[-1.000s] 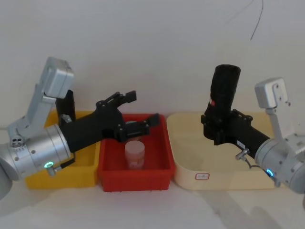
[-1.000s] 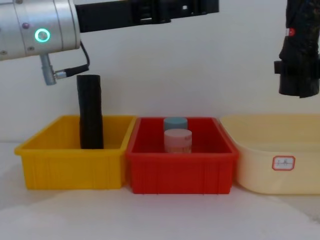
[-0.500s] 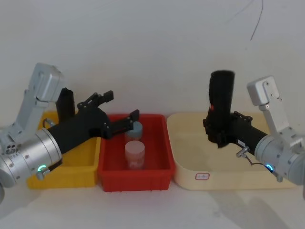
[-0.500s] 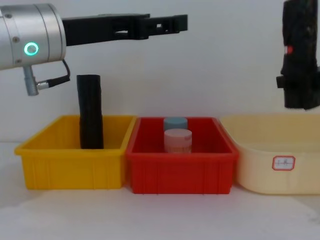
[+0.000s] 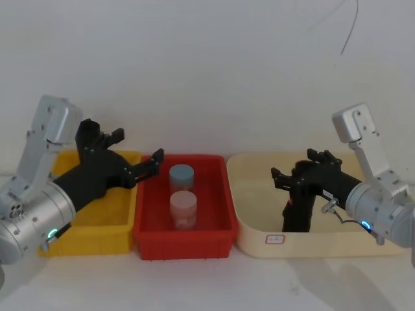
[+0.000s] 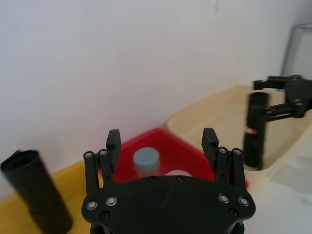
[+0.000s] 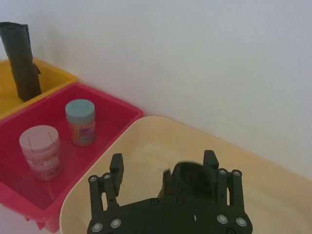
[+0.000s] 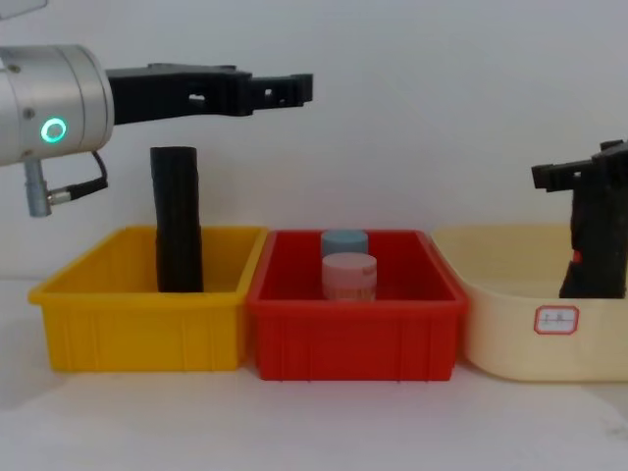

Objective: Pick up the garbage bag with the one hand and transfer it to the other hand.

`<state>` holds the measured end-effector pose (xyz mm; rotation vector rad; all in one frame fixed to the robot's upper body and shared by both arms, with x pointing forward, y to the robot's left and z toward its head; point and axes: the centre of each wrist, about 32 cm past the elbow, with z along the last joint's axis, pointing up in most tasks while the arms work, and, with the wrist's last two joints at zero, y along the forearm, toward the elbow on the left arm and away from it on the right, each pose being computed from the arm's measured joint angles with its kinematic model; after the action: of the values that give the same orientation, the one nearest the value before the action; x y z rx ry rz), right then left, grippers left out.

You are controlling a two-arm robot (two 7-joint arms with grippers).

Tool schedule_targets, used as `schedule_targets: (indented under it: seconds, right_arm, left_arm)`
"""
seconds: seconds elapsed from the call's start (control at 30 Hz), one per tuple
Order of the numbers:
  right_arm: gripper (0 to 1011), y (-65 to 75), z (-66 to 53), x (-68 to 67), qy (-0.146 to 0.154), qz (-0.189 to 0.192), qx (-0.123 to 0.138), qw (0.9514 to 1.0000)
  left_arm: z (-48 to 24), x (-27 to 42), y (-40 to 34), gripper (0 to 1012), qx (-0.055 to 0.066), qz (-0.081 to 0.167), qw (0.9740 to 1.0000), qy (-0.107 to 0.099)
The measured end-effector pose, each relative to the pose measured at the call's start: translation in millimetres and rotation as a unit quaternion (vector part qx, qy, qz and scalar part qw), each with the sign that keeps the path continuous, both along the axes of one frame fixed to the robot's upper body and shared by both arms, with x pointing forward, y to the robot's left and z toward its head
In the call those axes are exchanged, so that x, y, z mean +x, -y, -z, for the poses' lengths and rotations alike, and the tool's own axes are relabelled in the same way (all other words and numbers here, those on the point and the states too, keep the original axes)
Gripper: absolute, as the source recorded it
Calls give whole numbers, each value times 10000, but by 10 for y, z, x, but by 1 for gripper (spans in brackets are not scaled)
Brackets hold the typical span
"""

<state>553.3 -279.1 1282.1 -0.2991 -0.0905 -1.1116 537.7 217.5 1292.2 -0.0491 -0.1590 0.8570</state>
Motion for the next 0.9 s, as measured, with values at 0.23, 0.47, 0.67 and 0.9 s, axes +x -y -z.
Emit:
schedule_targets:
  seconds: [0.23,0.47,0.67,0.9]
  right_arm:
    - [1001,3,1,15,-30,-3,-21,10000]
    - [1000,4,0,24,-43,-4,-31,10000]
    - [1000,-13,-19,30,-18,-44,-46,10000]
    - [1000,-119,-155,42,196,-233,-152,9994]
  left_arm:
    - [42,-14,-1,1002,52,-353,9994,-48]
    - [70,-22,-2,1002,92,-579,9982,-81]
    - [83,-25,-3,1002,110,-672,9976,-95]
    - [92,-27,-3,1001,121,-743,9971,-106]
